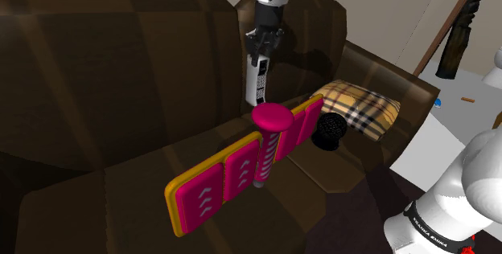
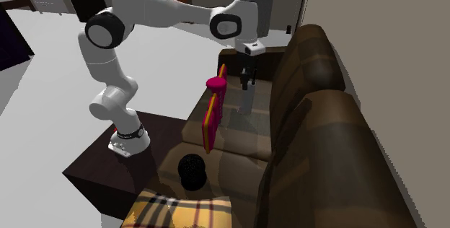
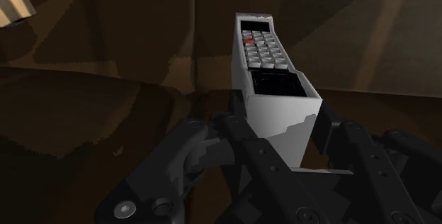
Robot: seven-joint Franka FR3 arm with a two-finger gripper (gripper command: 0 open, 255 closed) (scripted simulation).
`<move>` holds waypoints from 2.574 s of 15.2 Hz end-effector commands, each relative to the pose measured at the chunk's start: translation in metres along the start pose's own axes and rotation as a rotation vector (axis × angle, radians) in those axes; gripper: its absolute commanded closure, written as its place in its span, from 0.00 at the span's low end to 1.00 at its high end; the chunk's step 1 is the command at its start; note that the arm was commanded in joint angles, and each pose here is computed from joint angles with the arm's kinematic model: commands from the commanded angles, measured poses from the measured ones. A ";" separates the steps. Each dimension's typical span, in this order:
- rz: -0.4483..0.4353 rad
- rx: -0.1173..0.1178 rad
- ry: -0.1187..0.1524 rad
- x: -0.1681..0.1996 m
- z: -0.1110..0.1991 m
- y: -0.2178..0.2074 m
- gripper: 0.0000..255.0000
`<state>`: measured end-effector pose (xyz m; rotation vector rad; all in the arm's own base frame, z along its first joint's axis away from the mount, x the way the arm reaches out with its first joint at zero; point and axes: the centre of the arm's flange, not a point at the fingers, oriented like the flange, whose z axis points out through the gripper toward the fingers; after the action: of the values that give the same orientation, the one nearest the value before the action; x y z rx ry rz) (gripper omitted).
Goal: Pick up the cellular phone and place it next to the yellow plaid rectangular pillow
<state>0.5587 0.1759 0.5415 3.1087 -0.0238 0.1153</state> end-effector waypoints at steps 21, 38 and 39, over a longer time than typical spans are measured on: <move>-0.001 0.001 0.001 -0.110 -0.002 0.267 1.00; -0.001 0.001 0.001 -0.195 -0.002 0.475 1.00; -0.001 0.001 0.001 -0.200 -0.002 0.487 1.00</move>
<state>0.3563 -0.2922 0.5434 3.1100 -0.0240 0.1164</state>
